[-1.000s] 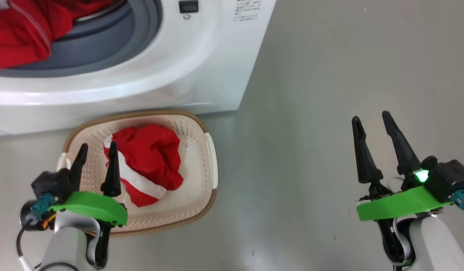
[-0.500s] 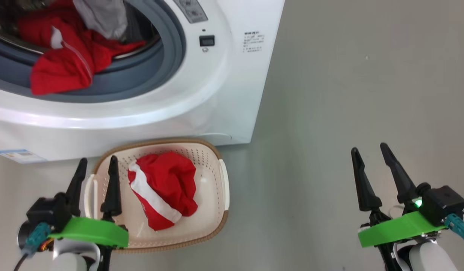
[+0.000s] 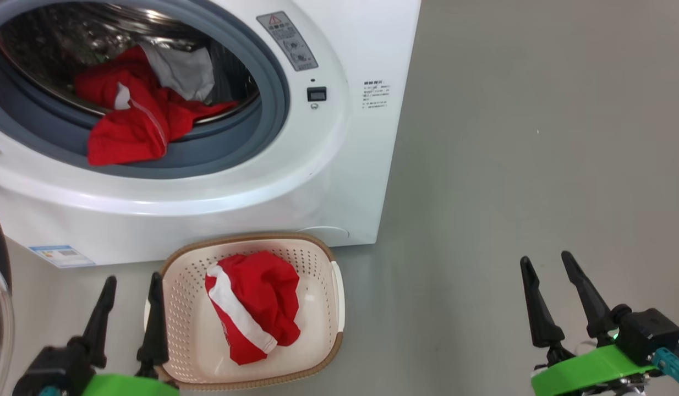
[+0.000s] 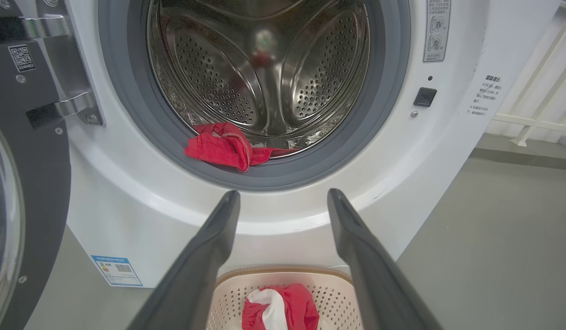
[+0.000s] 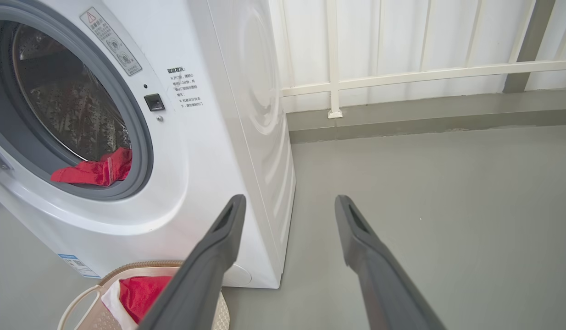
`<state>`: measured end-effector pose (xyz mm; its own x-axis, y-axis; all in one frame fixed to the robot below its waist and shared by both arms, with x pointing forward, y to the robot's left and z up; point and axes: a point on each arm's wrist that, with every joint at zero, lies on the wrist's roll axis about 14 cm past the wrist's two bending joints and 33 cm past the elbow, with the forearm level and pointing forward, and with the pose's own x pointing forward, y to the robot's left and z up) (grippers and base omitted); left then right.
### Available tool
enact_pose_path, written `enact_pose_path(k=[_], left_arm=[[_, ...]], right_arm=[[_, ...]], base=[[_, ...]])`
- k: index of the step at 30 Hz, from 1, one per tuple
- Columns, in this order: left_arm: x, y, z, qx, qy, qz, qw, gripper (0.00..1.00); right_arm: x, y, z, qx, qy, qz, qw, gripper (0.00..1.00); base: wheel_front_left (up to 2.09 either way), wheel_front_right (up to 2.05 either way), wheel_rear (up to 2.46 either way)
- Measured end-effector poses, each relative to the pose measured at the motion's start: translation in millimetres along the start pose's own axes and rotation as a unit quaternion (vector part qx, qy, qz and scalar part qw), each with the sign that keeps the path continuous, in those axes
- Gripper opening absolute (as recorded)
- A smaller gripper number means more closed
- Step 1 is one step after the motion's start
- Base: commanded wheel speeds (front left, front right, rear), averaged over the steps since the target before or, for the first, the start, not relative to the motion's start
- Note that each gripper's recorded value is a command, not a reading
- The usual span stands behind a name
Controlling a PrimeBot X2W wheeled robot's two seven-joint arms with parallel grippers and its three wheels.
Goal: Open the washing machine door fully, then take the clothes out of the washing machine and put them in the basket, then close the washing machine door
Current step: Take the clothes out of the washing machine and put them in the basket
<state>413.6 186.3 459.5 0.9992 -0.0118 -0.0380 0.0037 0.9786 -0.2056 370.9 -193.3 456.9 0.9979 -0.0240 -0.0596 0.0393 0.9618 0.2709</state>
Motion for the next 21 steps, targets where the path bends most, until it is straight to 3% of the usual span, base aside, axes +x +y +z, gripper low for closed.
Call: enact_pose_path(k=[7, 21], left_arm=[[-19.9, 4.1, 3.9, 0.016, -0.003, 0.003, 1.0, 1.0], [-19.0, 3.2, 5.8, 0.015, -0.007, 0.002, 1.0, 1.0]], right_arm=[[-9.4, -1.2, -2.0, 0.001, 0.004, -0.003, 1.0, 1.0], [-7.1, -0.4, -4.8, 0.001, 0.008, -0.001, 1.0, 1.0]], base=[[0.0, 0.0, 0.0], [0.0, 0.0, 0.0]])
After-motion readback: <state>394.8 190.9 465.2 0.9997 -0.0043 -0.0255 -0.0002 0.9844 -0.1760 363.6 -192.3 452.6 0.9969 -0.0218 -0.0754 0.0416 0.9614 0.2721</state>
